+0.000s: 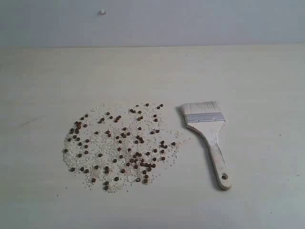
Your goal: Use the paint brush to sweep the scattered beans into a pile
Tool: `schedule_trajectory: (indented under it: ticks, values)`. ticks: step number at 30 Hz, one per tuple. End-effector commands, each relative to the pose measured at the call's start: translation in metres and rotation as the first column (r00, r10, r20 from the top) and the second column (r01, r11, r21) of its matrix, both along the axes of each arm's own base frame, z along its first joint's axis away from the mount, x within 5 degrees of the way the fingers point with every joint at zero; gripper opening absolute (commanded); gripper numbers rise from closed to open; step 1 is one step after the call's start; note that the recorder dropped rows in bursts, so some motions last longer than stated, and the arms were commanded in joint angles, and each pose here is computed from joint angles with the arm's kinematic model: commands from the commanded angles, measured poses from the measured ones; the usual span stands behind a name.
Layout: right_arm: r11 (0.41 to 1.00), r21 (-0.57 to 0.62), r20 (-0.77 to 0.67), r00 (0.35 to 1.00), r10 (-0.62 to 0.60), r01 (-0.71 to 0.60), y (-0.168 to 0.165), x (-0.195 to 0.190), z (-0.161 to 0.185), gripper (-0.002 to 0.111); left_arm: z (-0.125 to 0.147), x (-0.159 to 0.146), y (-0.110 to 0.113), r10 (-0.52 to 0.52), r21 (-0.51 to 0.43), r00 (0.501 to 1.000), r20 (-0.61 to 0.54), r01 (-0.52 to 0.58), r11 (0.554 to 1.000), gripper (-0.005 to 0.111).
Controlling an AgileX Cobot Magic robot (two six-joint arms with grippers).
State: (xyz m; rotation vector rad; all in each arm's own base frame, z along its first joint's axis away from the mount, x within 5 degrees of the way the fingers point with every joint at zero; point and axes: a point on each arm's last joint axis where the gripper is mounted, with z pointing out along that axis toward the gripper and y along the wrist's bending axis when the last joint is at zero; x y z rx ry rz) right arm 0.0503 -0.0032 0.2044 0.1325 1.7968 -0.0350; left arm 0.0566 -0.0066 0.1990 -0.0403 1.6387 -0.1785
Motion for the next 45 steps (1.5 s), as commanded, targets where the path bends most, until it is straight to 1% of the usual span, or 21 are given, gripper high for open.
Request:
schedule_trajectory:
  ticks: [1, 3, 5, 8, 11, 13, 16, 21, 23, 25, 26, 27, 28, 30, 32, 37, 39, 41, 42, 44, 45]
  values:
    - [0.991, -0.13, 0.085, 0.996, -0.004, 0.015, -0.003, 0.001, 0.007, 0.0, 0.002, -0.001, 0.0, 0.005, -0.015, 1.0, 0.017, -0.005, 1.0, 0.0]
    - [0.986, -0.164, 0.182, 0.983, -0.003, 0.033, -0.003, 0.002, 0.017, 0.0, 0.002, -0.001, 0.0, 0.005, -0.015, 1.0, 0.017, -0.005, 1.0, 0.0]
    - [0.988, -0.138, 0.351, 0.936, -0.015, 0.068, -0.004, 0.001, 0.032, 0.0, 0.002, -0.001, 0.0, 0.005, -0.015, 1.0, 0.017, -0.005, 1.0, 0.0]
    - [0.996, 0.072, 0.561, 0.823, -0.09, 0.059, -0.007, -0.005, 0.051, 0.0, 0.002, -0.001, 0.0, 0.005, -0.015, 1.0, 0.017, -0.005, 1.0, 0.0]
    - [0.976, 0.216, 0.65, 0.742, -0.163, 0.025, -0.011, -0.009, 0.06, 0.0, 0.002, -0.001, 0.0, 0.005, -0.015, 1.0, 0.017, -0.005, 1.0, 0.0]
    - [0.954, 0.3, 0.664, 0.719, -0.206, -0.004, -0.013, -0.01, 0.061, 0.0, 0.002, -0.001, 0.0, 0.005, -0.015, 1.0, 0.017, -0.005, 1.0, 0.0]
    - [0.894, 0.44, 0.672, 0.691, -0.266, -0.084, -0.015, -0.012, 0.063, 0.0, 0.002, -0.001, 0.0, 0.005, -0.015, 1.0, 0.017, -0.005, 1.0, 0.0]
    - [0.879, 0.463, 0.717, 0.632, -0.294, -0.117, -0.017, -0.016, 0.068, 0.0, 0.002, -0.001, 0.0, 0.005, -0.015, 1.0, 0.017, -0.005, 1.0, 0.0]
    - [0.836, 0.516, 0.734, 0.598, -0.321, -0.184, -0.017, -0.018, 0.071, 0.0, 0.002, -0.001, 0.0, 0.005, -0.015, 1.0, 0.017, -0.005, 1.0, 0.0]
    - [0.772, 0.569, 0.76, 0.539, -0.363, -0.284, -0.019, -0.022, 0.075, 0.0, 0.002, -0.001, 0.0, 0.005, -0.015, 1.0, 0.017, -0.005, 1.0, 0.0]
    - [0.768, 0.559, 0.788, 0.489, -0.374, -0.313, -0.02, -0.026, 0.079, 0.0, 0.002, -0.001, 0.0, 0.005, -0.015, 1.0, 0.017, -0.005, 1.0, 0.0]
    - [0.783, 0.529, 0.824, 0.417, -0.383, -0.327, -0.021, -0.031, 0.084, 0.0, 0.002, -0.001, 0.0, 0.005, -0.015, 1.0, 0.017, -0.005, 1.0, 0.0]
    - [0.793, 0.512, 0.842, 0.376, -0.388, -0.329, -0.023, -0.033, 0.087, 0.0, 0.002, -0.001, 0.0, 0.005, -0.015, 1.0, 0.017, -0.005, 1.0, 0.0]
    - [0.817, 0.486, 0.861, 0.328, -0.388, -0.31, -0.024, -0.034, 0.099, 0.0, 0.002, -0.001, 0.0, 0.005, -0.015, 1.0, 0.017, -0.005, 1.0, 0.0]
    - [0.827, 0.478, 0.862, 0.339, -0.376, -0.296, -0.024, -0.029, 0.116, 0.0, 0.002, -0.001, 0.0, 0.005, -0.015, 1.0, 0.017, -0.005, 1.0, 0.0]
    - [0.88, 0.409, 0.861, 0.422, -0.284, -0.243, -0.022, 0.009, 0.165, 0.0, 0.002, -0.001, 0.0, 0.005, -0.015, 1.0, 0.017, -0.005, 1.0, 0.0]
    - [0.913, 0.347, 0.843, 0.497, -0.204, -0.213, -0.019, 0.036, 0.185, 0.0, 0.002, -0.001, 0.0, 0.005, -0.015, 1.0, 0.017, -0.005, 1.0, 0.0]
    - [0.928, 0.312, 0.783, 0.608, -0.13, -0.204, -0.016, 0.068, 0.201, 0.0, 0.002, -0.001, 0.0, 0.005, -0.015, 1.0, 0.017, -0.005, 1.0, 0.0]
    - [0.943, 0.267, 0.761, 0.644, -0.081, -0.196, -0.014, 0.082, 0.21, 0.0, 0.002, -0.001, 0.0, 0.005, -0.015, 1.0, 0.017, -0.005, 1.0, 0.0]
    - [0.982, 0.127, 0.634, 0.773, 0.028, -0.14, -0.012, 0.118, 0.218, 0.0, 0.002, -0.001, 0.0, 0.005, -0.015, 1.0, 0.017, -0.005, 1.0, 0.0]
    - [0.99, 0.087, 0.552, 0.833, 0.047, -0.113, -0.013, 0.135, 0.217, 0.0, 0.002, -0.001, 0.0, 0.005, -0.015, 1.0, 0.017, -0.005, 1.0, 0.0]
